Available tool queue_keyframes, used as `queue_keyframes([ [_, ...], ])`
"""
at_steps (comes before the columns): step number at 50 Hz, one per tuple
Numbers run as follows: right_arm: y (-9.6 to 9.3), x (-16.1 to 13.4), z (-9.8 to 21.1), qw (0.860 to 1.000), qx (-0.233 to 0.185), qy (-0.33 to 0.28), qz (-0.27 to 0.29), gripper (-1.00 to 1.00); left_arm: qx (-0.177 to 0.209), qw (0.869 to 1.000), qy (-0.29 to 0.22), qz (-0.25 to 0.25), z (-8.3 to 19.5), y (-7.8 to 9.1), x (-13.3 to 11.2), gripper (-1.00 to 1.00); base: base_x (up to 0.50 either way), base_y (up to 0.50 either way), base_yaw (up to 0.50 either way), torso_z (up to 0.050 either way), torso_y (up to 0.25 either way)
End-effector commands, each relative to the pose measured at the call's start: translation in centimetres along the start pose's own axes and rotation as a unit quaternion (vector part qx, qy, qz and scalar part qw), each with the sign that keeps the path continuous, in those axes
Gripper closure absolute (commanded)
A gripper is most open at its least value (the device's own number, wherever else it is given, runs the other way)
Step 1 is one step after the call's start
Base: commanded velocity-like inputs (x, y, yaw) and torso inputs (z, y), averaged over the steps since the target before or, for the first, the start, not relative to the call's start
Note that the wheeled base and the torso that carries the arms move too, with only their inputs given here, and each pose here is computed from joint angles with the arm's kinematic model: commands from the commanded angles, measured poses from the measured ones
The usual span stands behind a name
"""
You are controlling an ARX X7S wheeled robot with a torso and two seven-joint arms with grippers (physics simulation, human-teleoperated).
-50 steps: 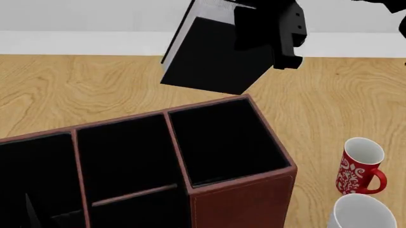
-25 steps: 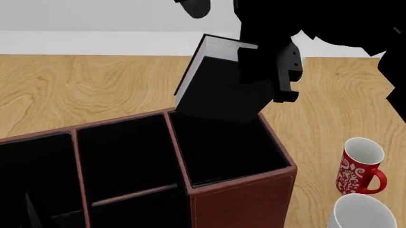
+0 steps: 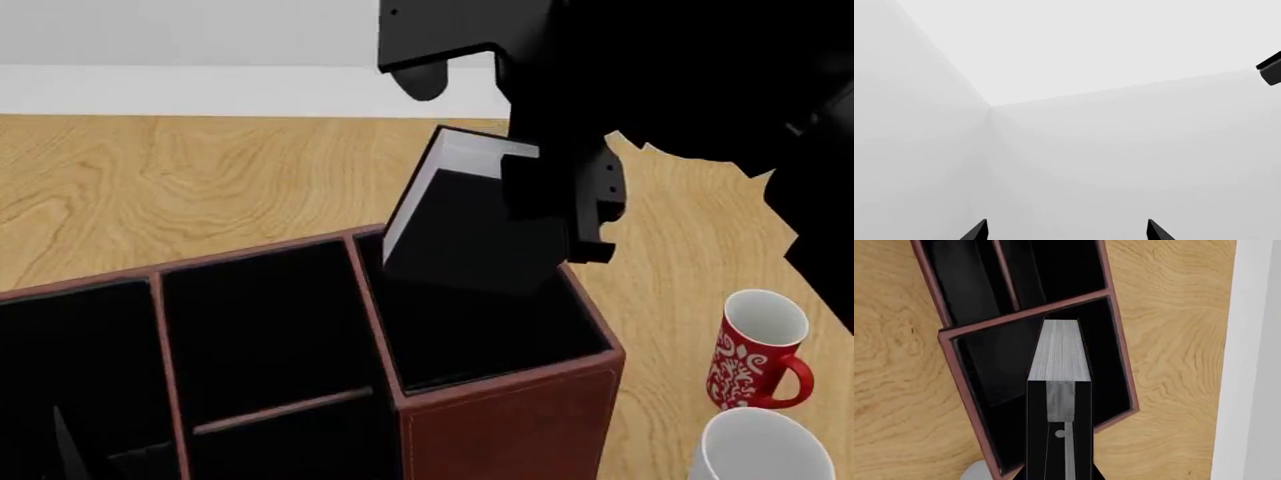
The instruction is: Pick up the book and place it in the right compartment of the caddy.
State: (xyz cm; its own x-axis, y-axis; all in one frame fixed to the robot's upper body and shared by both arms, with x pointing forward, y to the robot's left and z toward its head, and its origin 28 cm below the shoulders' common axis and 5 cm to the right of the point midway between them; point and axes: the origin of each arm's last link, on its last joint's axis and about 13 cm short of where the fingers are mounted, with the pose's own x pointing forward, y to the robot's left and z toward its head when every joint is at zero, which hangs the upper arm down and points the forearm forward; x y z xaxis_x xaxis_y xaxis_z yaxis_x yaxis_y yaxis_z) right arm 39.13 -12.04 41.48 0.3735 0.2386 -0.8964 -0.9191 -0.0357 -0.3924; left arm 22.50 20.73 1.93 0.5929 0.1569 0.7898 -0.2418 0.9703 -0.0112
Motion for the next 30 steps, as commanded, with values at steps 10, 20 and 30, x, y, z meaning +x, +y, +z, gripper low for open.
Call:
queue_keyframes([
  [10, -0.1, 2.2, -0.5, 1.000, -0.017, 0.001, -0.002, 1.00, 0.005, 1.000, 0.001, 0.001, 0.0, 0.0, 0.0, -1.00, 0.00, 0.00, 0.00, 0.001, 0.001],
  [20, 0.1, 3.3, -0.7, 1.000, -0.020, 0.002, 0.007, 1.00, 0.006, 1.000, 0.001, 0.001, 0.0, 0.0, 0.0, -1.00, 0.00, 0.00, 0.00, 0.000, 0.002],
  [30, 0.2, 4.5, -1.0, 0.999, -0.024, 0.011, 0.018, 1.00, 0.009, 1.000, 0.001, 0.001, 0.0, 0.0, 0.0, -1.00, 0.00, 0.00, 0.00, 0.000, 0.001],
])
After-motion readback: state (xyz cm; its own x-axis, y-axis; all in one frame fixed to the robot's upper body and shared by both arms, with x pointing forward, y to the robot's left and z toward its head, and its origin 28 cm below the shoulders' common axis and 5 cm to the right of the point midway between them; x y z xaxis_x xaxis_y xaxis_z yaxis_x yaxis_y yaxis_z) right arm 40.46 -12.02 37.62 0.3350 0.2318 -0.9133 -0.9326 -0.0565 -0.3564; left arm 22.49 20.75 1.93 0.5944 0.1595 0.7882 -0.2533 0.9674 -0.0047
